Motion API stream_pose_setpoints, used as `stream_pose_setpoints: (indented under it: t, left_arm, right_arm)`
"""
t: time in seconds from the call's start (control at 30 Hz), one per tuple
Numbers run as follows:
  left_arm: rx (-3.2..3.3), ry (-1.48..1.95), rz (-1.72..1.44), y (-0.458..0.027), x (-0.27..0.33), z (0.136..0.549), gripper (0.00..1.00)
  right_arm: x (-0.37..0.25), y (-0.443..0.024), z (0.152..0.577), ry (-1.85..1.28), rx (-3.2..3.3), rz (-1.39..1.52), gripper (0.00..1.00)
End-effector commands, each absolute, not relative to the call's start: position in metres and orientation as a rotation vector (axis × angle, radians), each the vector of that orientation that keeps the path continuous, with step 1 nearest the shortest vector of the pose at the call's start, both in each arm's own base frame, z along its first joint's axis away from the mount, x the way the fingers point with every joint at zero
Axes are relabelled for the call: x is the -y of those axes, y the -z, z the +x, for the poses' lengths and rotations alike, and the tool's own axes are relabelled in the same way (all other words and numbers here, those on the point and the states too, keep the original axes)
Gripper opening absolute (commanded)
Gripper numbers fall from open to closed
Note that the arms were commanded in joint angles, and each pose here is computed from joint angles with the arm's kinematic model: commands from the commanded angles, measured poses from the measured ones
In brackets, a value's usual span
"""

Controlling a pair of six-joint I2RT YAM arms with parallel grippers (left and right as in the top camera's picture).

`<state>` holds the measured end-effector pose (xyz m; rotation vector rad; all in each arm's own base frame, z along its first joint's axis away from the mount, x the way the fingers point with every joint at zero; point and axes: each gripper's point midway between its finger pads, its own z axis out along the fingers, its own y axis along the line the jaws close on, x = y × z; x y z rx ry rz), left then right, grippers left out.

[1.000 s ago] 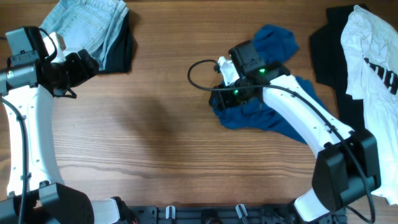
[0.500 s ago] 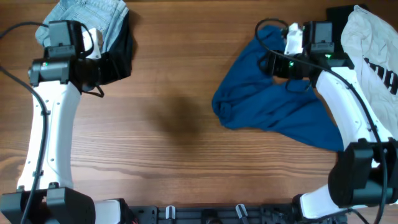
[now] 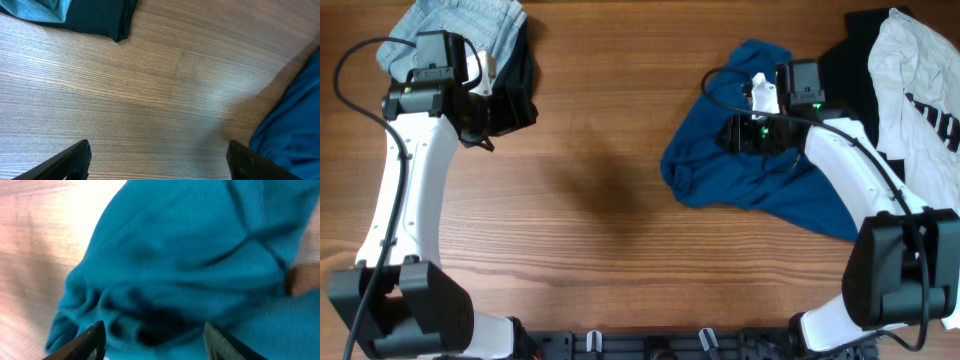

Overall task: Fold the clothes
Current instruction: 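Drag the teal shirt with the right gripper toward the table center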

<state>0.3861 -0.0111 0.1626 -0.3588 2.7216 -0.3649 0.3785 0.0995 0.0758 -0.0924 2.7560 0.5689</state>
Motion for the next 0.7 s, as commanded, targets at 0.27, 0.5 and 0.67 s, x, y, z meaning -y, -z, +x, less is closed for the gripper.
stream_pose_setpoints:
  t: [0.27, 0.5, 0.67]
  left_arm:
    - [-2.745, 0.366, -0.368, -0.145, 0.010, 0.395, 0.84]
    - [-2.707, 0.365, -0.382, -0.148, 0.005, 0.403, 0.80]
    - [-2.698, 0.380, -0.457, -0.149, 0.004, 0.403, 0.81]
  right_arm:
    - [-0.119, -0.068, 0.386, -0.649, -2.672, -0.147, 0.09]
    - [-0.133, -0.120, 0.411, -0.733, -2.522, -0.192, 0.04]
    - [-0.137, -0.133, 0.413, -0.762, -2.504, -0.199, 0.04]
